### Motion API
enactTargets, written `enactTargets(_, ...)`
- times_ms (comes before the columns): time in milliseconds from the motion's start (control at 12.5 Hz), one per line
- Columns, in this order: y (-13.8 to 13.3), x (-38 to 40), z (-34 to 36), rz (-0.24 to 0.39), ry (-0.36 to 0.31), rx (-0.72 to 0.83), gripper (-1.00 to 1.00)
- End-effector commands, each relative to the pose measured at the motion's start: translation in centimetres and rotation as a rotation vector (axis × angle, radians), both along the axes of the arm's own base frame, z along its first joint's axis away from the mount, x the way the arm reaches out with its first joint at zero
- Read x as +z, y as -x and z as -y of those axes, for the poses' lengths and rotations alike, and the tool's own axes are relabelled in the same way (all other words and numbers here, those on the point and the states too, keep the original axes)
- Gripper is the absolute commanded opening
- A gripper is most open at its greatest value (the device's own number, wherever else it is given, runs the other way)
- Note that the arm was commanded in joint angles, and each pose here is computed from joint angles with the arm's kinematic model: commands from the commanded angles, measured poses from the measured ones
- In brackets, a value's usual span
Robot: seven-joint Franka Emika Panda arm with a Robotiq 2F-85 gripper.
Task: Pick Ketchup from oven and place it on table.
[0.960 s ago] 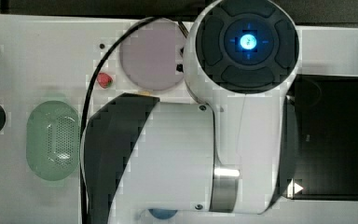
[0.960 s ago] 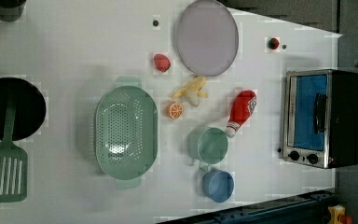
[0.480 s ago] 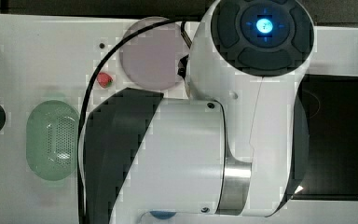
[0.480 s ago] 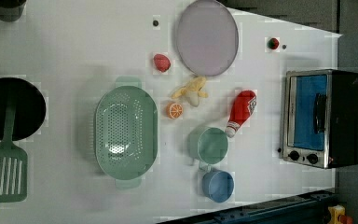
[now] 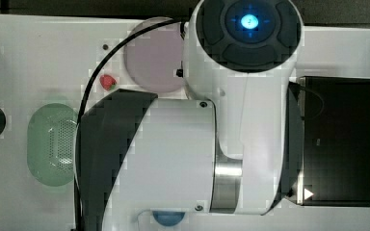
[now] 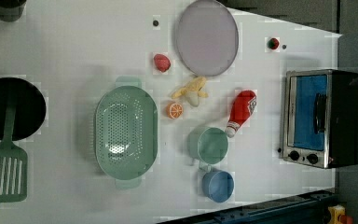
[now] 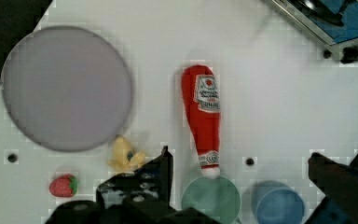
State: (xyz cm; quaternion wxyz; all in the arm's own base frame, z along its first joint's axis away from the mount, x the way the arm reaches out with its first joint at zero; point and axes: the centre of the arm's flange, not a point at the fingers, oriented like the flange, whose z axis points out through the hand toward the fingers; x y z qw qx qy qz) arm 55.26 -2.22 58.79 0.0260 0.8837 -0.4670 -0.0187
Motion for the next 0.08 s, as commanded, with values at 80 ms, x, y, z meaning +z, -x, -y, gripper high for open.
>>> enactTargets(80,0.2,0.78,0.24,0.012,-0.006,-0.04,1.0)
